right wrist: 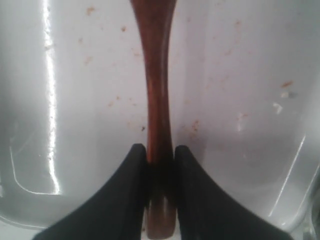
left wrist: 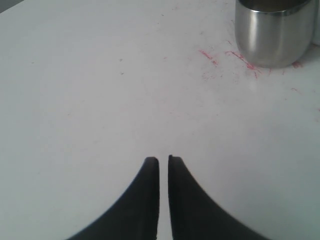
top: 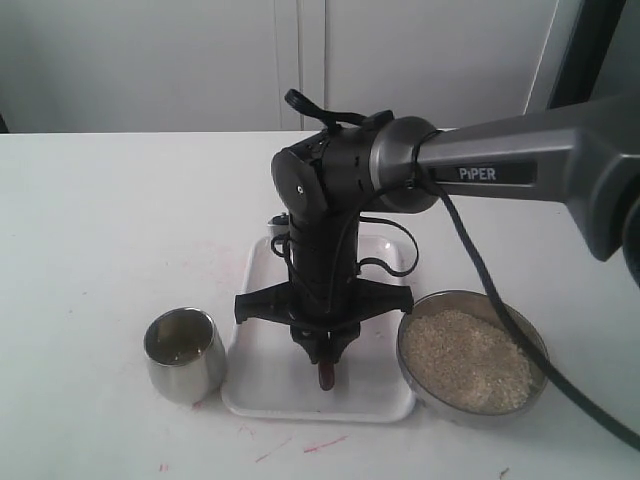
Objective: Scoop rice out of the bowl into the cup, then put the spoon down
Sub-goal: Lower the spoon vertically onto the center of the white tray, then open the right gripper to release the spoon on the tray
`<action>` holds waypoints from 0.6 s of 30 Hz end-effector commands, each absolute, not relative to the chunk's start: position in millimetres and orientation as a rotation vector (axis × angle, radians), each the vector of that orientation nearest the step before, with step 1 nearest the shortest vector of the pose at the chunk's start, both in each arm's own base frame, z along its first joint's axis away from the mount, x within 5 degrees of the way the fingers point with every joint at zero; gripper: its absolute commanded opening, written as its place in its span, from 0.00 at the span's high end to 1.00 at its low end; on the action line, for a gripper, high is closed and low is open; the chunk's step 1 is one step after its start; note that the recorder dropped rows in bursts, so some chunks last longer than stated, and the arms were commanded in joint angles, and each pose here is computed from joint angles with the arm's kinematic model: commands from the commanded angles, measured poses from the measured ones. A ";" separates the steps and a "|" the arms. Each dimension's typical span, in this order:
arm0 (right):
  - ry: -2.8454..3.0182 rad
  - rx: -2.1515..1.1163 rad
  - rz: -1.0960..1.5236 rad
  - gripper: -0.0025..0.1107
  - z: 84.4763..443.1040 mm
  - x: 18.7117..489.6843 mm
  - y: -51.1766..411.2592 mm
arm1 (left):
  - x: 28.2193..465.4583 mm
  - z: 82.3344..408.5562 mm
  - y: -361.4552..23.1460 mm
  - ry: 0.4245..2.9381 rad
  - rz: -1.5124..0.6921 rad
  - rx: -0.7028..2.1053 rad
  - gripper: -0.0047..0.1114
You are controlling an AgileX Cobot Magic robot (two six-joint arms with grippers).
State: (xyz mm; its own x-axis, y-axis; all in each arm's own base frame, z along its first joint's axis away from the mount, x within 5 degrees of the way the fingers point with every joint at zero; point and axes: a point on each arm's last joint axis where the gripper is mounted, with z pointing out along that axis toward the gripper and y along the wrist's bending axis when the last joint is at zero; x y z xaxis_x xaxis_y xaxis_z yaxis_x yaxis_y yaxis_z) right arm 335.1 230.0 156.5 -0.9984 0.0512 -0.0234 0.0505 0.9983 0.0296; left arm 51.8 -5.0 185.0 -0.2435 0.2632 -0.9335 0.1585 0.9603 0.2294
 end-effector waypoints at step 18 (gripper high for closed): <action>3.079 0.048 0.067 0.72 160.2 340.0 229.7 | 50.6 177.7 -5.5 1.882 0.083 0.318 0.84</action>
State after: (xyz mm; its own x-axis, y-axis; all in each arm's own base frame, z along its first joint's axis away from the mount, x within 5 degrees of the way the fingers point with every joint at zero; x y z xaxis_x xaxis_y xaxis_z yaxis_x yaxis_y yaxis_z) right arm 337.1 231.4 151.8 -0.9983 0.0492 -0.0327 0.0480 0.9982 0.0364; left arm 51.8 -5.0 185.0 -0.2435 0.2632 -0.9335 0.1585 0.9603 0.2294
